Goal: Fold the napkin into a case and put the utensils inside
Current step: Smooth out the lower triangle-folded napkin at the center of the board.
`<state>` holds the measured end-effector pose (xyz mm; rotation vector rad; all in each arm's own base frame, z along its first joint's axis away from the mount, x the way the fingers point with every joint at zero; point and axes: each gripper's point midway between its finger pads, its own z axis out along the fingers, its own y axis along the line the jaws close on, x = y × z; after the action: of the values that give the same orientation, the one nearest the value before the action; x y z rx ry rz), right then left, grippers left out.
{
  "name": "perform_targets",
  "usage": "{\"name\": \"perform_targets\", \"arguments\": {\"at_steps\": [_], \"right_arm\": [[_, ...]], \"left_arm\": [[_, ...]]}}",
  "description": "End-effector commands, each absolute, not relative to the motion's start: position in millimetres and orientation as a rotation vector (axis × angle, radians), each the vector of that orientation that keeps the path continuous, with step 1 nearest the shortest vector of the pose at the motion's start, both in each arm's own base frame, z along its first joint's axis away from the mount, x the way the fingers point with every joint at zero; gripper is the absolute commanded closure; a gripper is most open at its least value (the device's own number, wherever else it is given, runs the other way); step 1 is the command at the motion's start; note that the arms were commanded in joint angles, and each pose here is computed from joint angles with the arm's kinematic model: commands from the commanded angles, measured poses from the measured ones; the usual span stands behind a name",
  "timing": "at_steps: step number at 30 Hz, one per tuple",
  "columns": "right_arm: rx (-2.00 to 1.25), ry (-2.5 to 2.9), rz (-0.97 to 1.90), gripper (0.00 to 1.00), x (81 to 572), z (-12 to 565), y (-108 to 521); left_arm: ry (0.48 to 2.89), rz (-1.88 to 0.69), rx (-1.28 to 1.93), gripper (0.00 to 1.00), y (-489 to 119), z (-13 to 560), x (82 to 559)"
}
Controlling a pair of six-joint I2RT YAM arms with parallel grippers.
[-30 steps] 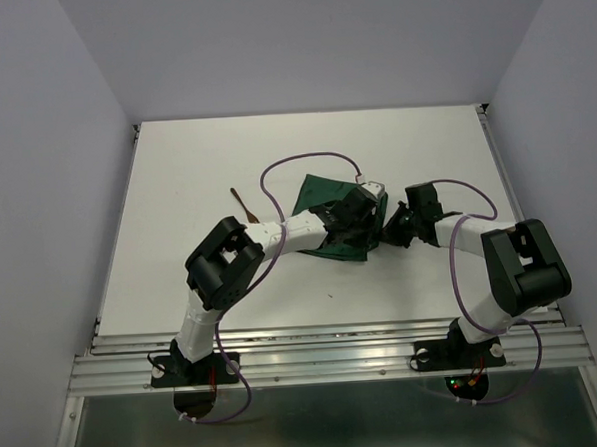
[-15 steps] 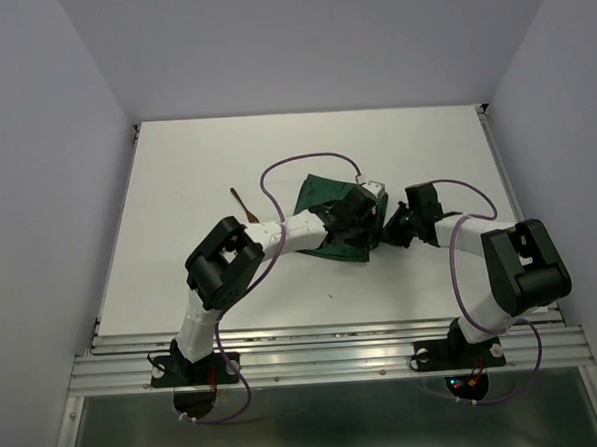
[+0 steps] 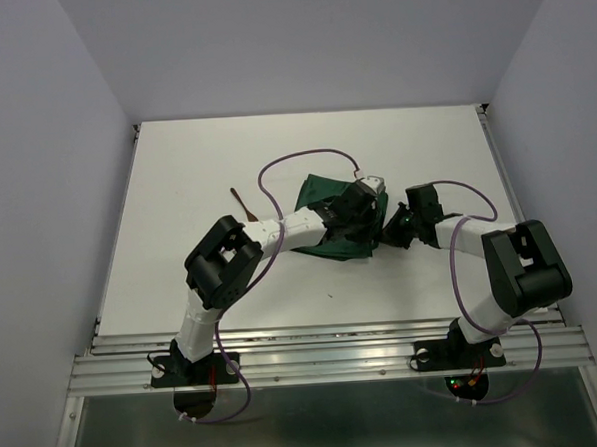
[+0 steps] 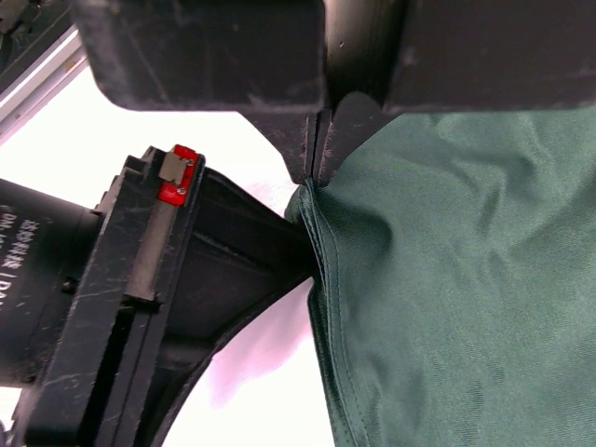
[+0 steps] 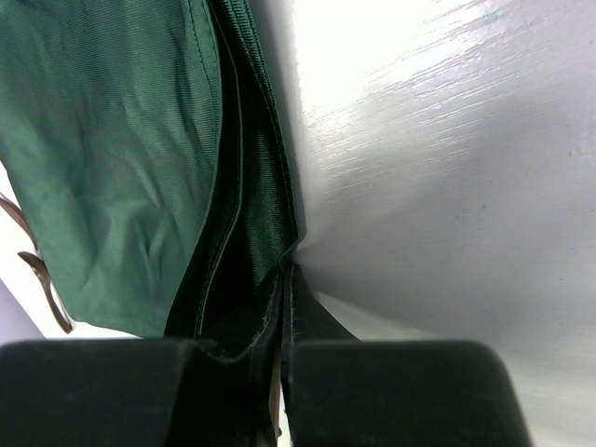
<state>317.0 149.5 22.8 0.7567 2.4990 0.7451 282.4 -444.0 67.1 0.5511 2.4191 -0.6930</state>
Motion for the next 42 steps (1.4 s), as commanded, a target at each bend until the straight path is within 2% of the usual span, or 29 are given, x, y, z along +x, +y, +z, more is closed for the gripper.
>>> {"name": "perform_targets", "arguments": {"at_steps": [1, 4, 5, 6, 7, 8, 10, 14, 22, 38, 42], "right_arm": [[0.752, 2.477, 0.755, 0.98, 316.8, 28.0, 150.2], [0.75, 2.474, 0.753, 0.94, 318.1, 28.8, 150.0], [0.751, 2.473, 0.749, 0.92, 318.5, 28.9, 149.6], [0.755, 2.471, 0.733, 0.89, 319.1, 28.2, 147.6], [0.758, 2.466, 0.721, 0.87, 320.0, 29.0, 146.0], [0.774, 2.472, 0.698, 0.8, 318.7, 27.7, 143.2], [0.791, 2.443, 0.648, 0.77, 322.1, 32.2, 135.6], [0.804, 2.412, 0.577, 0.68, 320.5, 40.1, 124.1], [0.777, 2.385, 0.391, 0.67, 315.1, 52.1, 96.8], [0.575, 2.36, 0.625, 0.81, 350.3, 92.4, 154.7], [0.535, 2.395, 0.661, 0.83, 346.8, 85.6, 174.7]], "left_arm": [[2.364, -0.76, 0.552, 1.0, -457.2, 91.0, 288.6], [2.375, -0.779, 0.581, 1.0, -457.6, 88.9, 282.4], [2.379, -0.781, 0.59, 0.95, -457.3, 88.3, 281.0], [2.379, -0.785, 0.599, 0.84, -457.2, 89.4, 279.9], [2.38, -0.786, 0.603, 0.78, -456.6, 89.6, 278.9], [2.376, -0.783, 0.604, 0.74, -455.2, 91.7, 278.7], [2.376, -0.758, 0.605, 0.69, -450.9, 92.4, 280.3], [2.368, -0.739, 0.596, 0.67, -445.1, 98.8, 285.2], [2.328, -0.738, 0.541, 0.67, -427.8, 126.6, 304.3], [2.331, -0.747, 0.423, 0.69, -381.9, 134.6, 322.0], [2.382, -0.689, 0.366, 0.74, -359.1, 118.5, 324.8]]}}
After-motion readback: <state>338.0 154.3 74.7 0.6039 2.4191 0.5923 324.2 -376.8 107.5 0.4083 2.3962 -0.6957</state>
